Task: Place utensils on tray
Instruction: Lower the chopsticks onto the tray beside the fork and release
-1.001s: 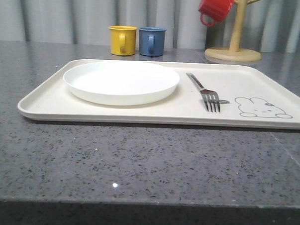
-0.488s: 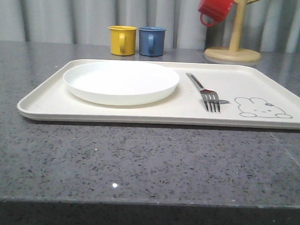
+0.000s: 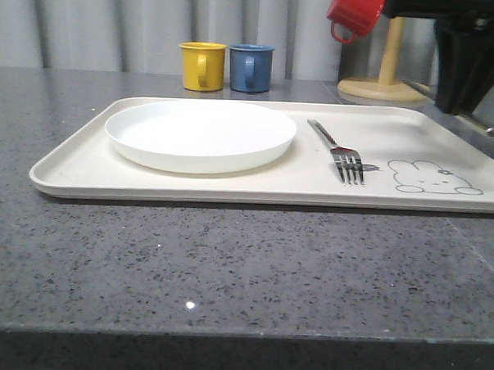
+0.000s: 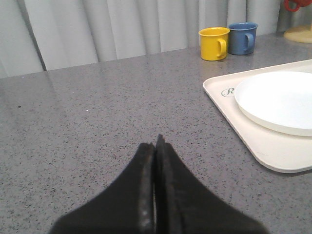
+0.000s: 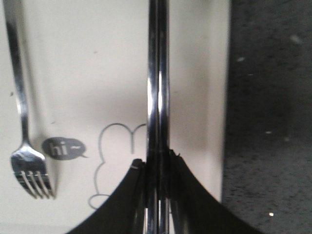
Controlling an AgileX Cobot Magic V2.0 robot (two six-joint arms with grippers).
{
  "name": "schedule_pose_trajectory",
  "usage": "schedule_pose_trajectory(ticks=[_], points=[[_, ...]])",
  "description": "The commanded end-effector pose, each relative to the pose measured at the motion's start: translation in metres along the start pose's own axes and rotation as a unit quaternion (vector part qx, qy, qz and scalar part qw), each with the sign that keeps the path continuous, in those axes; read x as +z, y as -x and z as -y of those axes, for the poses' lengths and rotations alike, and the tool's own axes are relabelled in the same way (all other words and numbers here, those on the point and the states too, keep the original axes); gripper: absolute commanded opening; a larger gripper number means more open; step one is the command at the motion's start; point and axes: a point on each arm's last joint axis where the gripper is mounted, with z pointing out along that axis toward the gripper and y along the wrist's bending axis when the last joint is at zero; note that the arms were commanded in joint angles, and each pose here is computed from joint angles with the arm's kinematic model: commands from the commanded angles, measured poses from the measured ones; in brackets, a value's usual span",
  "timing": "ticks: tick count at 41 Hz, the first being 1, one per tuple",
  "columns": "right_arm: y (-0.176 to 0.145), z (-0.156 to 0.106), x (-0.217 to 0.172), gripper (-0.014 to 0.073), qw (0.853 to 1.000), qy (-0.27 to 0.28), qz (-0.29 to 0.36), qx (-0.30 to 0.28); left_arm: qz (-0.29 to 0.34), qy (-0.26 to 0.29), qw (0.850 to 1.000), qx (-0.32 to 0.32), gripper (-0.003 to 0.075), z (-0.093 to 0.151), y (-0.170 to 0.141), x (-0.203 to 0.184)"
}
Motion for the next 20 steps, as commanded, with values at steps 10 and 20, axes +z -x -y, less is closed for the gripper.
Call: schedule_pose_trajectory(ticks=[10,20], points=[[0.012,-0.024,0.002,0.0022,0.998,0.041,0.035,0.013,0.048,0.006,0.999,-0.005,-0.0018,-0.002,0.015,-0.002],[0.016,-0.025,0.017,0.0022,0.999,0.035,0.021,0.015,0.048,0.006,0.999,-0.005,-0.0018,-0.002,0.015,-0.002]])
